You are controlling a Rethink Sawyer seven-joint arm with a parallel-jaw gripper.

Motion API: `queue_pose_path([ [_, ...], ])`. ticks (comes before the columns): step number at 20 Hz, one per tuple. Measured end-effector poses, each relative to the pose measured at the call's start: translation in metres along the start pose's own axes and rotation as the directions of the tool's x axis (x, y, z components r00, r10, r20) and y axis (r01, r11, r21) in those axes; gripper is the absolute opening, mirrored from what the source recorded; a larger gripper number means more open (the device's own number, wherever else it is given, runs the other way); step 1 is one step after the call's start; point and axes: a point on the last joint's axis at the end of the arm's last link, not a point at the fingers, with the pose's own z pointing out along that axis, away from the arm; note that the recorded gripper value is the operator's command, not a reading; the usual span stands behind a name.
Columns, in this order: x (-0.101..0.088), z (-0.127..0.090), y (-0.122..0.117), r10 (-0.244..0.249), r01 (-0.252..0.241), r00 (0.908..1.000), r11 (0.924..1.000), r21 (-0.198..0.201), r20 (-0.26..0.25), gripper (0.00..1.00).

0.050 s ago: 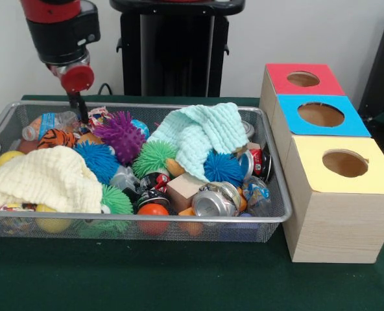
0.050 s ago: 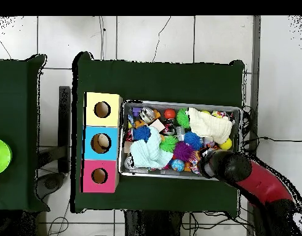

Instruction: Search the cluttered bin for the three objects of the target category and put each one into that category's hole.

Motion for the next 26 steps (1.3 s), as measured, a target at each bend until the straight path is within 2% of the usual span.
queue_pose_path([
  [3, 0.010, 0.006, 0.003, -0.024, 0.024, 0.9997, 0.9997, 0.008, 0.008, 1.00],
  [7, 0.015, 0.018, 0.006, -0.108, 0.107, 0.9904, 0.9942, 0.013, 0.086, 1.00],
  [10, 0.011, 0.025, 0.001, -0.125, 0.125, 0.9855, 0.9922, 0.007, 0.115, 1.00],
  [13, 0.000, 0.033, -0.018, -0.106, 0.107, 0.9867, 0.9943, -0.001, 0.124, 1.00],
  [16, -0.015, 0.033, -0.043, -0.059, 0.059, 0.9915, 0.9982, -0.002, 0.116, 1.00],
  [17, -0.024, 0.029, -0.060, -0.023, 0.024, 0.9938, 0.9997, -0.001, 0.109, 1.00],
  [21, -0.042, 0.015, -0.096, 0.047, -0.048, 0.9950, 0.9988, 0.010, 0.089, 1.00],
  [26, -0.051, -0.010, -0.121, 0.093, -0.096, 0.9943, 0.9946, 0.040, 0.052, 1.00],
])
